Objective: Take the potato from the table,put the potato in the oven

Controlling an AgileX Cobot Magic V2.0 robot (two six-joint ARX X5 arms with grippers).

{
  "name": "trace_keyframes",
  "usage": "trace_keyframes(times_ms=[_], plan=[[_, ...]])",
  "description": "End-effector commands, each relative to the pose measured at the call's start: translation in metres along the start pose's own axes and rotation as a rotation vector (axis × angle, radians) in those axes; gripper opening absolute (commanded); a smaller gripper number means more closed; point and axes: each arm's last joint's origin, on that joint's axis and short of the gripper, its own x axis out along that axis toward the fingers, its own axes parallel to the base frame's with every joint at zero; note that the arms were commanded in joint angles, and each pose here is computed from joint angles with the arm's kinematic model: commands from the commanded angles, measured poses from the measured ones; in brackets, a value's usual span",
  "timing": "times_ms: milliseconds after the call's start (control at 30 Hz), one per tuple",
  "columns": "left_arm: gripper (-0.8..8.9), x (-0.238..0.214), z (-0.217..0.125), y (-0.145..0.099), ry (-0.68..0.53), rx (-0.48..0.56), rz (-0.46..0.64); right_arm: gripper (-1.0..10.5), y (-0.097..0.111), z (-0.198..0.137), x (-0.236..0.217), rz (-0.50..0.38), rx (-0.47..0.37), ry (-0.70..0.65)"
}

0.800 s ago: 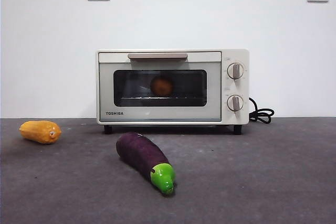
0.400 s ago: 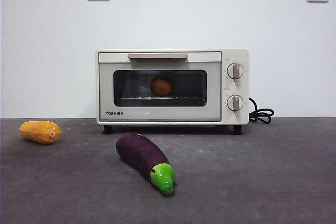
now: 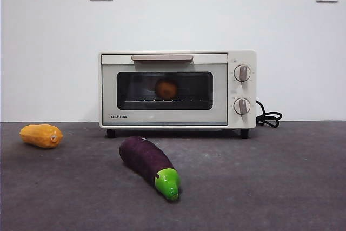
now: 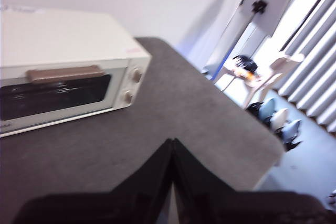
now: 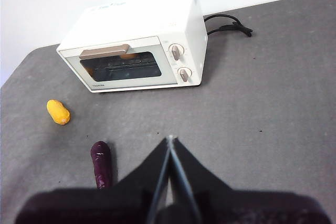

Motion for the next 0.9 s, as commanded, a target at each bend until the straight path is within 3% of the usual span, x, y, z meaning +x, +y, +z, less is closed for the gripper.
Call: trace_keyframes(times_ms=[33,167,267,400,533,900], plan=[[-0.04,0.006,0.000,0.006,0.009,0.156,0.075,0.0,0.000,-0.002,0.003,-0.015,-0.020,0.022],[-0.04,0.009,0.000,0.015,0.040,0.335,0.215,0.0,0.000,-0.002,0.003,-0.016,-0.020,0.022],[-0.04,0.008,-0.004,0.022,0.058,0.419,0.253,0.0,0.000,-0.002,0.003,-0.016,-0.020,0.022],[-0.04,0.004,-0.021,0.036,0.048,0.460,0.328,0.0,0.000,-0.002,0.003,-0.015,-0.020,0.022],[-0.04,0.004,-0.052,0.054,-0.038,0.504,0.415,0.0,0.000,-0.002,0.003,-0.015,-0.020,0.022],[-0.04,0.015,-0.169,0.097,-0.223,0.508,0.525,0.0,0.000,-0.002,0.003,-0.015,-0.020,0.022]])
